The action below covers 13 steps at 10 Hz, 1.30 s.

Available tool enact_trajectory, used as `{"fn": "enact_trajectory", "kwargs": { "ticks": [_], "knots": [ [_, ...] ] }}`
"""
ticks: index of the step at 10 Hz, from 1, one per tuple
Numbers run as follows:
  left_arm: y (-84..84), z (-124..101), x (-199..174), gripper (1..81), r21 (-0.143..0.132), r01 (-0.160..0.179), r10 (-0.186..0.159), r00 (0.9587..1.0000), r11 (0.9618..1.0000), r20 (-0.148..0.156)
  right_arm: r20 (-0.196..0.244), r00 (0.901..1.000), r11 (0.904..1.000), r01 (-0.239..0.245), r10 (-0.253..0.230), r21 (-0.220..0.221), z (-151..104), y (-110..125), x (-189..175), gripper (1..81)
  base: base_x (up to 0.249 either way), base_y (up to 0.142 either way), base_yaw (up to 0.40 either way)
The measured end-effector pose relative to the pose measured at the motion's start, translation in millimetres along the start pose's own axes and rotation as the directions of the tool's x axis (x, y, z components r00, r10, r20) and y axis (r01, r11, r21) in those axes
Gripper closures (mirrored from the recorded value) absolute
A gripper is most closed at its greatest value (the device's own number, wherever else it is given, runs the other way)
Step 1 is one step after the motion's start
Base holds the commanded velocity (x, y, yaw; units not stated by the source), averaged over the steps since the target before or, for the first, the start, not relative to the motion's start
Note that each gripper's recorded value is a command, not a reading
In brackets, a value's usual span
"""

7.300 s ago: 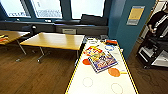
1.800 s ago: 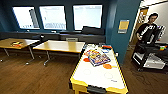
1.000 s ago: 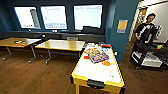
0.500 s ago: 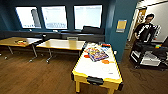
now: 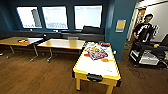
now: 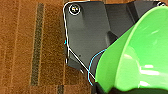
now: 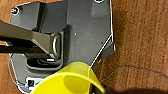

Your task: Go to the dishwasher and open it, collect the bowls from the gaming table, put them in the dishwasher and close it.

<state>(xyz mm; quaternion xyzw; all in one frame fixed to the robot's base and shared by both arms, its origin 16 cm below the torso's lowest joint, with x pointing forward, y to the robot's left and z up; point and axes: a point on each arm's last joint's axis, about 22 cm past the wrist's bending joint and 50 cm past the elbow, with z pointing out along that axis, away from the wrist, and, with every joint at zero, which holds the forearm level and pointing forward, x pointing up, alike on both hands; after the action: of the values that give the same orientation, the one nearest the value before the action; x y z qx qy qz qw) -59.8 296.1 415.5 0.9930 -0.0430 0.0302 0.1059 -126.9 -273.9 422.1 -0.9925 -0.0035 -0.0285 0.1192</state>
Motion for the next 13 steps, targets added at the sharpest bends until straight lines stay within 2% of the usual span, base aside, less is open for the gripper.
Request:
{"fn": "enact_trajectory", "kwargs": {
  "ticks": [13],
  "knots": [
    [8.7, 1.2, -11.4, 81.1, -0.01, 0.002, -0.002, 0.9999, 1.0, 0.012, 0.005, 0.9999, 0.9999, 0.008, -0.008, 0.009, 1.0, -7.0, -6.7, 81.1, -0.114, 0.0, 0.0]
  ]
}}
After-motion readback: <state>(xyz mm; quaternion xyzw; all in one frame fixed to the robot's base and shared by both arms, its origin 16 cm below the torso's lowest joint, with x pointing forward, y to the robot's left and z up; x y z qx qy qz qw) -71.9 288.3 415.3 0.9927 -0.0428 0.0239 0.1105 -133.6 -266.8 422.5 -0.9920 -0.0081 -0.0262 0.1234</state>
